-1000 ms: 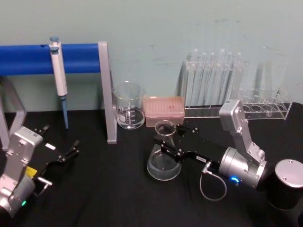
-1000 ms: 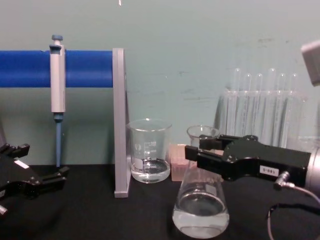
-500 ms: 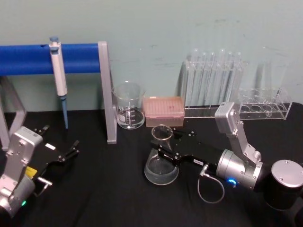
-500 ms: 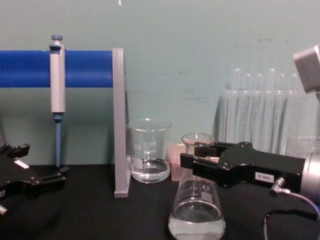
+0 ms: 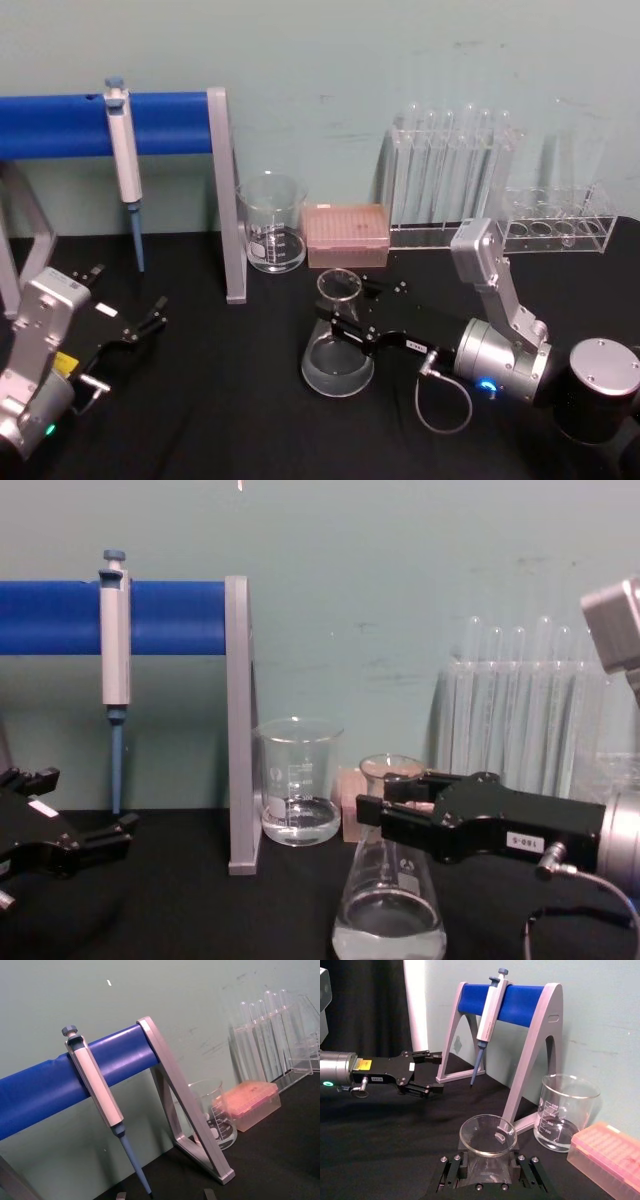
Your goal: Grasp the erlenmeyer flask with one hand, shake it three times, then place it back.
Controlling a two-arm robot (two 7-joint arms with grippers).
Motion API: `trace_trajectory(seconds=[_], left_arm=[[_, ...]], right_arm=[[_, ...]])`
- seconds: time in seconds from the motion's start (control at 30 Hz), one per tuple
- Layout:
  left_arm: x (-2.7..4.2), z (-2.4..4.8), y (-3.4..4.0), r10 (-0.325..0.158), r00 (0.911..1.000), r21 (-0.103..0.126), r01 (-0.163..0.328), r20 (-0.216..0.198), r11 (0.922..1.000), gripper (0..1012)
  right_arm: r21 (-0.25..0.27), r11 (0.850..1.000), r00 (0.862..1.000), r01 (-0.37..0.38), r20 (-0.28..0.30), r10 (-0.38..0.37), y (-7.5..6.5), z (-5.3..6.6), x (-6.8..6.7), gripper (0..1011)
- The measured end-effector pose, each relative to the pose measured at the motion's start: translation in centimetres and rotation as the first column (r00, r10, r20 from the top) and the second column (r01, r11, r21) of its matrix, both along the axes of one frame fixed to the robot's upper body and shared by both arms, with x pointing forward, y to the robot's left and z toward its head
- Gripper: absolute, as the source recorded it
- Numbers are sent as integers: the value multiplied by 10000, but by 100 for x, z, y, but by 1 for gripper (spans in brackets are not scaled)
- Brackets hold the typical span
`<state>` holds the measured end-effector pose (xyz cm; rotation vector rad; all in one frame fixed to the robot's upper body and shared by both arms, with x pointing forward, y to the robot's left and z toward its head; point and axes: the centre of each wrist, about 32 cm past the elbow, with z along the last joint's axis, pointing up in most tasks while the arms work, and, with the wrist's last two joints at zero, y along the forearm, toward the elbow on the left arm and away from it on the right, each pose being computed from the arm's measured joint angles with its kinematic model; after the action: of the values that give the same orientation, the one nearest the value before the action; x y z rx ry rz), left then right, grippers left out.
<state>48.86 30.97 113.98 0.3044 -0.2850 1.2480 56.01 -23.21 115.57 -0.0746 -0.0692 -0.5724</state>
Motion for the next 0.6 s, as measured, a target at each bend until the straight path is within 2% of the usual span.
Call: trace_trajectory(seconds=[0.6], left_arm=[[0,0,0,0,10000,1,0,0,10000,1001]], right_arm=[[-34,10000,9997,-66,-251,65,2,-22,9,449]])
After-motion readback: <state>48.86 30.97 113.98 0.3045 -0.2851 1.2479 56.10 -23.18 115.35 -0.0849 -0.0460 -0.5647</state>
